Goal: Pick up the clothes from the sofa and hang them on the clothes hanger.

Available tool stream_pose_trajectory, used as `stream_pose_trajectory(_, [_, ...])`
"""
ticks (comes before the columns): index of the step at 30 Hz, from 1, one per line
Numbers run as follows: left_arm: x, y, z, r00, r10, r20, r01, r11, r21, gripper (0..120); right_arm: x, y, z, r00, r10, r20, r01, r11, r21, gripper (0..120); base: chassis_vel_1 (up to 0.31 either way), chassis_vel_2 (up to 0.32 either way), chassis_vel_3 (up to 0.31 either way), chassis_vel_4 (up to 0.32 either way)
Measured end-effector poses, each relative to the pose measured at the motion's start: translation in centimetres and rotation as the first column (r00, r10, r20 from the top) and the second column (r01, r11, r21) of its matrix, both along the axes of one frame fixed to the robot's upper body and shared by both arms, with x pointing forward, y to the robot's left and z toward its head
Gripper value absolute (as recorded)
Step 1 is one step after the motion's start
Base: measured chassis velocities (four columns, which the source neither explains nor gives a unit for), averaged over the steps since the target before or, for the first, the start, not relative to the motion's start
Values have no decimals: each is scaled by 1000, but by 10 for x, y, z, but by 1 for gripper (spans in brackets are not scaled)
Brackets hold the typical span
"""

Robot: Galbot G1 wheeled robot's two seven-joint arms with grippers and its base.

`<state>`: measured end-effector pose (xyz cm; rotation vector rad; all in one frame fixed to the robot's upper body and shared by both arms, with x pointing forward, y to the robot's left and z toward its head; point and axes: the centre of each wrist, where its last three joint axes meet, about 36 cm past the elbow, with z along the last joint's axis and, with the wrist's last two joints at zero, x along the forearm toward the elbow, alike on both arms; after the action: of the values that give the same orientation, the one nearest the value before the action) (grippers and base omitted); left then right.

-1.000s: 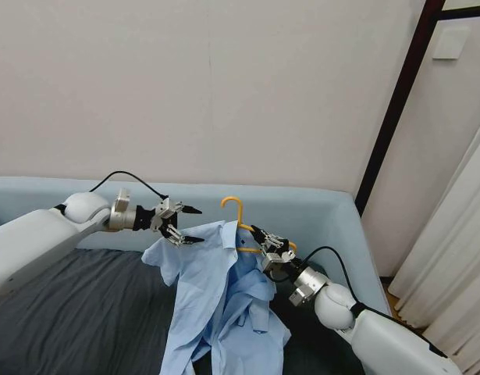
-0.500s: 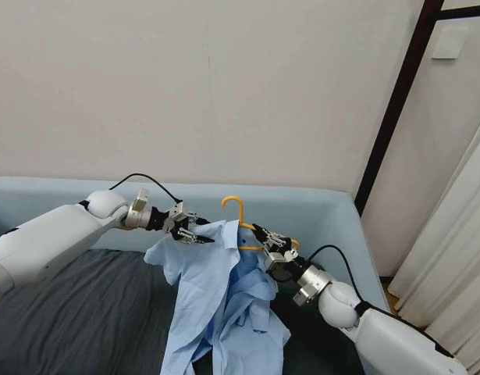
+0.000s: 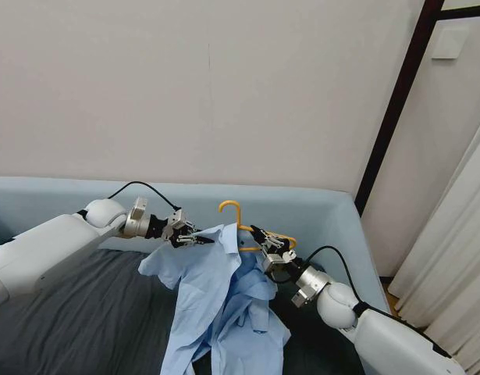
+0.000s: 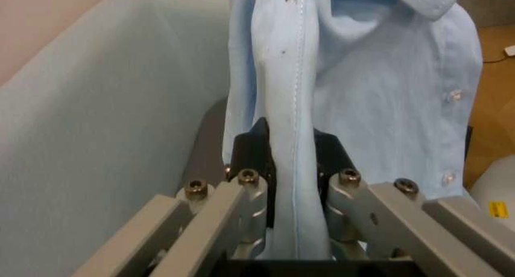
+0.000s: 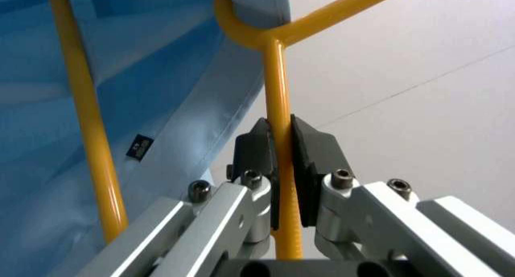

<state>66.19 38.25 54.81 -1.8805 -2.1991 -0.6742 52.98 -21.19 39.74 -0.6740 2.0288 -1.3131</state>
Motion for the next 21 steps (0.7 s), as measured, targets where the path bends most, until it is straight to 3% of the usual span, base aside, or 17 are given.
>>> stream_pose_trajectory(9, [-2,0,-2,1000,6,6,-6,1000,-8,7,-8,1,4,1000,-5,-27,6,1000,19,4,0,0,0,0])
stream_pose_trajectory(21, [-4,5,0,1000,26,14,-26,999,-36,7,-41,-4,32,990,-79,-116,100,977,188,46,0,0,0,0])
